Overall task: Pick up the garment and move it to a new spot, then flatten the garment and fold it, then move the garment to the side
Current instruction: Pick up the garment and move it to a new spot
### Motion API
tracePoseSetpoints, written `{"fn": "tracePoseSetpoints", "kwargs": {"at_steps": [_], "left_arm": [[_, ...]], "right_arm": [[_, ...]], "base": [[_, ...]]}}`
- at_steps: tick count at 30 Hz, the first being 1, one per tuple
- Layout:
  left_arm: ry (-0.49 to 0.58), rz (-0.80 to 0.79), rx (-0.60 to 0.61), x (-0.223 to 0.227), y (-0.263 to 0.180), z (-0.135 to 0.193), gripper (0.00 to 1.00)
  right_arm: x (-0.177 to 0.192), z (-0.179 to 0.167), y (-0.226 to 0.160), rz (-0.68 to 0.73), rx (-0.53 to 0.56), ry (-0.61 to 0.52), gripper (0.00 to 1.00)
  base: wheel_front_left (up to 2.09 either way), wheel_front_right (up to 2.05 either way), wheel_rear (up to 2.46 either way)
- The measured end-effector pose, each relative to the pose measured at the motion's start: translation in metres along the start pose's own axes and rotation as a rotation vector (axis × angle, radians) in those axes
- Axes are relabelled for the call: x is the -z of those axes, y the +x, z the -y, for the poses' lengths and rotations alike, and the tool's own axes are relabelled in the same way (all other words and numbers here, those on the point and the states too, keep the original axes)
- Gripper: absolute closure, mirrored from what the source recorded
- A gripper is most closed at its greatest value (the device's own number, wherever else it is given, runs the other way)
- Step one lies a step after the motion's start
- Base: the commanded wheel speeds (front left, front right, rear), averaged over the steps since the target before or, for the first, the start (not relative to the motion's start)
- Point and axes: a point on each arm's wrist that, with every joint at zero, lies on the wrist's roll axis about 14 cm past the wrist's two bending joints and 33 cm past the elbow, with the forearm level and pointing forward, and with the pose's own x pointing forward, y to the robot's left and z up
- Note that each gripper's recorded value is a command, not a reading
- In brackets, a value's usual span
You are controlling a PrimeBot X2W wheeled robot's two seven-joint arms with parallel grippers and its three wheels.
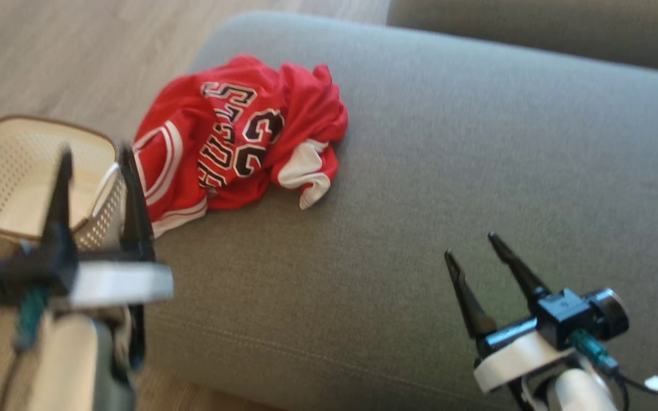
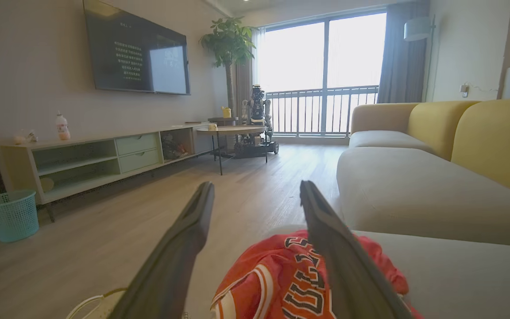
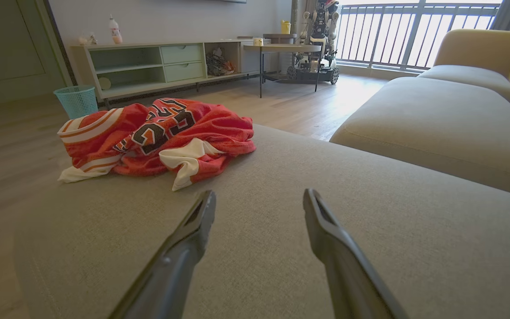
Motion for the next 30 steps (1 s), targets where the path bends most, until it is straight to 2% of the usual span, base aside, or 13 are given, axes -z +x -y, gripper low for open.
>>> {"fn": "tracePoseSetpoints", "kwargs": {"at_steps": [3, 6, 10, 15, 19, 22, 27, 29, 30], "left_arm": [[0.023, 0.060, 0.024, -0.011, 0.041, 0.007, 0.00], [0.029, 0.055, 0.064, -0.003, 0.080, 0.015, 0.00], [0.029, -0.158, 0.113, 0.048, 0.122, 0.030, 0.00], [0.051, -0.402, 0.115, 0.110, 0.155, 0.038, 0.00], [0.080, -0.632, 0.145, 0.166, 0.158, 0.051, 0.00], [0.101, -0.783, 0.176, 0.202, 0.145, 0.059, 0.00], [0.107, -0.937, 0.176, 0.237, 0.117, 0.058, 0.00], [0.102, -0.949, 0.182, 0.242, 0.113, 0.059, 0.00], [0.093, -0.928, 0.179, 0.241, 0.115, 0.060, 1.00]], "right_arm": [[0.007, 0.012, 0.009, -0.006, 0.017, -0.010, 0.00], [0.015, 0.025, 0.016, -0.015, 0.043, -0.011, 0.00], [0.031, 0.040, 0.021, -0.040, 0.068, -0.013, 0.00], [0.054, 0.065, 0.023, -0.080, 0.108, 0.002, 0.00], [0.076, 0.089, 0.019, -0.124, 0.161, 0.030, 0.00], [0.085, 0.100, 0.014, -0.142, 0.185, 0.046, 0.00], [0.085, 0.103, 0.010, -0.140, 0.205, 0.070, 0.00], [0.084, 0.102, 0.010, -0.135, 0.206, 0.078, 0.00], [0.082, 0.102, 0.010, -0.132, 0.205, 0.080, 0.00]], "base": [[0.00, 0.00, 0.00], [0.00, 0.00, 0.00], [0.00, 0.00, 0.00], [0.00, 0.00, 0.00], [0.00, 0.00, 0.00], [0.00, 0.00, 0.00], [0.00, 0.00, 0.00], [0.00, 0.00, 0.00], [0.00, 0.00, 0.00]]}}
